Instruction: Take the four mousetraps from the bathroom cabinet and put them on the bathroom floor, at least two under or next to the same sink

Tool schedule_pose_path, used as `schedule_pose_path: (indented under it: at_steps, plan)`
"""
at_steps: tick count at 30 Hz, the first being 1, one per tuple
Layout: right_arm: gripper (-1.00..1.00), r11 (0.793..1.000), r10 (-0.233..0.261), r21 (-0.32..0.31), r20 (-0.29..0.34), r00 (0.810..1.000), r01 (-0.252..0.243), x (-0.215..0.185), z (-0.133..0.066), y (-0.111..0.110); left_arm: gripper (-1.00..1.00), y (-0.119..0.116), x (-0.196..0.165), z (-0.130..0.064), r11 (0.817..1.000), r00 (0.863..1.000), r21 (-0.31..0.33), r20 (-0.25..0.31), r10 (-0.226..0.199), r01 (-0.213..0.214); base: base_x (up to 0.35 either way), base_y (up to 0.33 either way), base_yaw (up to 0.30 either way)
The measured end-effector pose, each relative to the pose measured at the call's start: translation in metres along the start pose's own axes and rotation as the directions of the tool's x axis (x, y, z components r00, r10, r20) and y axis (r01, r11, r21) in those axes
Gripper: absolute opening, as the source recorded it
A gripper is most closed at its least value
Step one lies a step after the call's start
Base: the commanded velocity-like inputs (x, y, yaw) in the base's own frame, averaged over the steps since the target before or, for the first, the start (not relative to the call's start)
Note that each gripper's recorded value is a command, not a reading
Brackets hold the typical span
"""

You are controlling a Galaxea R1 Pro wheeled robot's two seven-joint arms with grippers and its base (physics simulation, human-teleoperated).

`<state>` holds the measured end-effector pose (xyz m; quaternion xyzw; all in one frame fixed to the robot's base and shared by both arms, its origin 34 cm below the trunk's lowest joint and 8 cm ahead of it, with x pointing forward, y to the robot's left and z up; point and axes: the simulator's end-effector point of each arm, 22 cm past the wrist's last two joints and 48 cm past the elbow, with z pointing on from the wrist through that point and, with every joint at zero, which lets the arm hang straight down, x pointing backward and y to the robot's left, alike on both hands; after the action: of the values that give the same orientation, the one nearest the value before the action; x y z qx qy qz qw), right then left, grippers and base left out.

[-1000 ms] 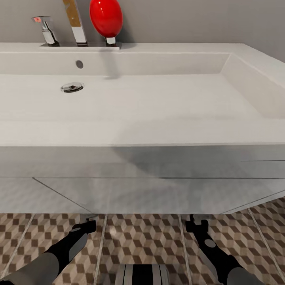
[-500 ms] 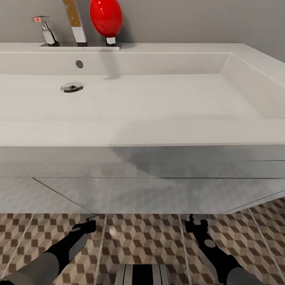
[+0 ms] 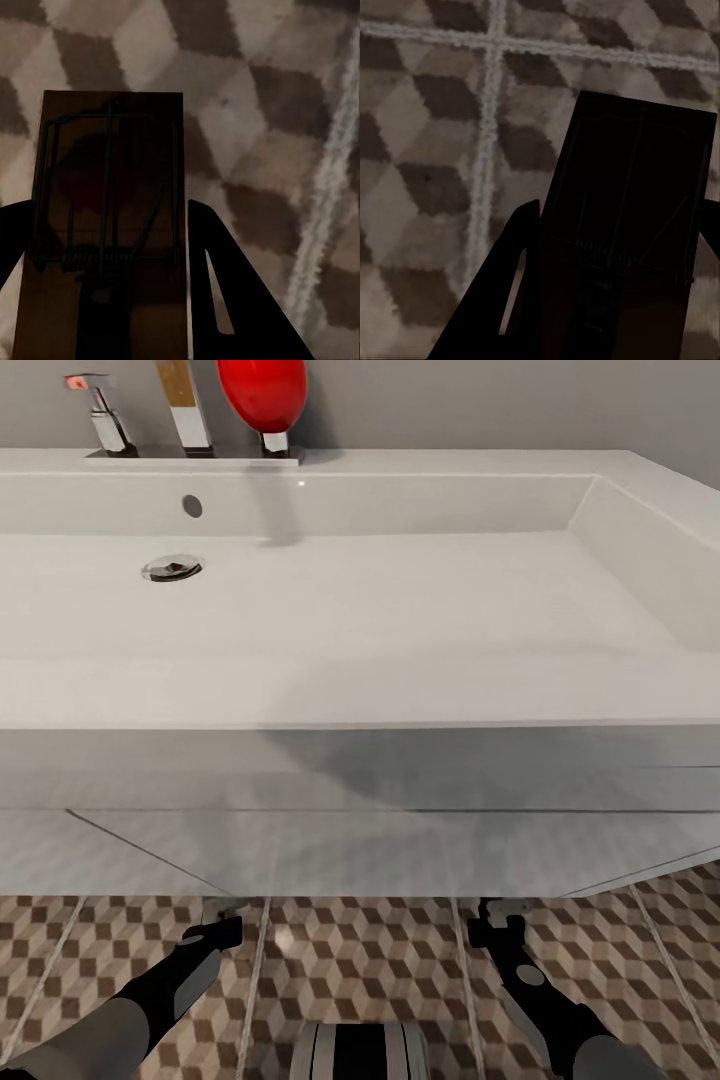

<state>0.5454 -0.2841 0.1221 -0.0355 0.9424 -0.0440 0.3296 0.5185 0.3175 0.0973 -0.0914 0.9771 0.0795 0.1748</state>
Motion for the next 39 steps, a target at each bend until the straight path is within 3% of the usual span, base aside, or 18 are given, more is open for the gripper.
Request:
schedule_pose_path:
  at_steps: [31, 39]
  plan:
    - [-1.0, 1.0, 0.001, -0.001, -0.026, 1.0, -0.001, 0.015, 0.003, 0.001, -1.0, 0.001, 0.011, 0.007, 1.0, 1.0, -0.006, -0.02, 0.002, -0.002, 0.0, 0.0, 0.0]
    - [-1.0, 1.0, 0.003, 0.002, -0.026, 1.0, -0.003, 0.015, 0.003, 0.001, -1.0, 0.001, -0.001, 0.007, 1.0, 1.0, -0.003, 0.027, -0.005, 0.005, 0.0, 0.0, 0.0]
